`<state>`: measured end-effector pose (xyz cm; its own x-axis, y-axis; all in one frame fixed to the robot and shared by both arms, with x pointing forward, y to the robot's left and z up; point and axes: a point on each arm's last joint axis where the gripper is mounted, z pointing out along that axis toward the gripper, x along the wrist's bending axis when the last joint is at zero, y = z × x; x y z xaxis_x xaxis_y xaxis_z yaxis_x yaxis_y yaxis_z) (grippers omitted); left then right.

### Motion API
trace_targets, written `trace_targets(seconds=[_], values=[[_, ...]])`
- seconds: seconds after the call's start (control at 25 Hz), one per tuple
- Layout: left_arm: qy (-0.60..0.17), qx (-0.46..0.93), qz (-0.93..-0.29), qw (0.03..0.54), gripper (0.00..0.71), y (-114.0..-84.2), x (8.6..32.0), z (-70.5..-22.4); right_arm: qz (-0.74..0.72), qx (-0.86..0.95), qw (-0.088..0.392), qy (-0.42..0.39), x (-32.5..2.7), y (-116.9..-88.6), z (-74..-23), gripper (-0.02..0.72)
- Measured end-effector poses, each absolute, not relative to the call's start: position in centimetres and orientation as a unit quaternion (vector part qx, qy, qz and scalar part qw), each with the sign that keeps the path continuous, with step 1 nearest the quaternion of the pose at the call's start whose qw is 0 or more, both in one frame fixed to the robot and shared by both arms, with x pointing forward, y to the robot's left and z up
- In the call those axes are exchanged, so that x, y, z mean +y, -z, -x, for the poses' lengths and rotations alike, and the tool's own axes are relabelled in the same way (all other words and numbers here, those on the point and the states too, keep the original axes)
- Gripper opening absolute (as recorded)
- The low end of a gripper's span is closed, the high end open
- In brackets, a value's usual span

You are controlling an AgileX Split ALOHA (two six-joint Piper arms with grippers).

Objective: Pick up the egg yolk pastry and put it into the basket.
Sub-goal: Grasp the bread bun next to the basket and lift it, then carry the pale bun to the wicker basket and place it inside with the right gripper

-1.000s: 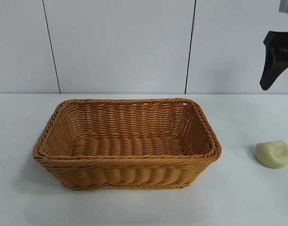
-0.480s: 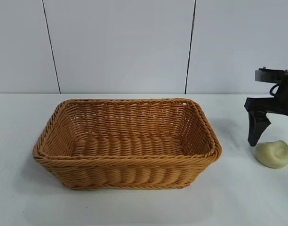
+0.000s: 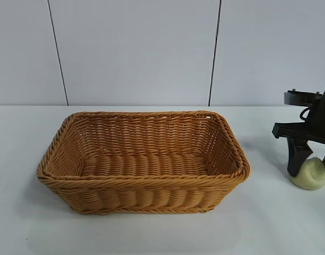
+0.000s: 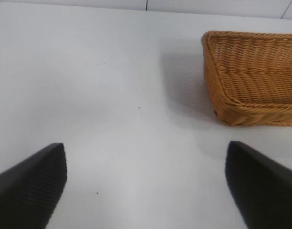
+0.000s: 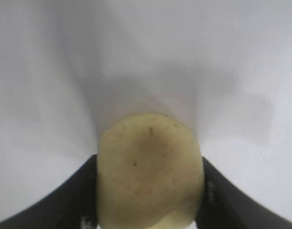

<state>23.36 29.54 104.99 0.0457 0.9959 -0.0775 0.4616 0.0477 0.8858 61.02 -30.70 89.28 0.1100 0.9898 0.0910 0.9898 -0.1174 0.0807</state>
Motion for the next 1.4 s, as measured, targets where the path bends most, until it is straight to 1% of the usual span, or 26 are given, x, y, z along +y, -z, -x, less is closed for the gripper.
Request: trace_targets(seconds=[0.12,0.4,0.56,0.72,0.88,1.16,1.28,1.4], values=[[-0.335,0.604,-0.603,0.399,0.695,-105.0,29.5,-23.4,0.743,-0.665,-0.009,0.071,-30.7,-91.3,-60.8,0.191],[-0.335,0.604,-0.603,0.399,0.695,-105.0,29.5,-23.4,0.731,-0.67,-0.047,0.119,-30.6,-99.9,-61.5,0.191],[-0.335,0.604,-0.603,0.399,0.695,-105.0,29.5,-23.4,0.726,-0.67,-0.058,0.141,-30.5,-103.4,-61.8,0.191],[-0.335,0.604,-0.603,0.399,0.695,-105.0,29.5,-23.4,0.716,-0.679,-0.063,0.151,-29.5,-104.9,-62.2,0.191],[-0.335,0.604,-0.603,0.399,0.695,-105.0,29.5,-23.4,0.688,-0.706,-0.06,0.157,-26.6,-105.3,-62.2,0.191],[-0.335,0.604,-0.603,0.399,0.695,-105.0,29.5,-23.4,0.609,-0.774,-0.045,0.169,-18.2,-105.3,-60.6,0.191],[-0.335,0.604,-0.604,0.399,0.695,-105.0,29.5,-23.4,0.573,-0.798,-0.042,0.183,-14.5,-105.4,-59.5,0.191],[-0.335,0.604,-0.603,0.399,0.695,-105.0,29.5,-23.4,0.548,-0.811,-0.042,0.201,-11.5,-105.5,-58.4,0.191]])
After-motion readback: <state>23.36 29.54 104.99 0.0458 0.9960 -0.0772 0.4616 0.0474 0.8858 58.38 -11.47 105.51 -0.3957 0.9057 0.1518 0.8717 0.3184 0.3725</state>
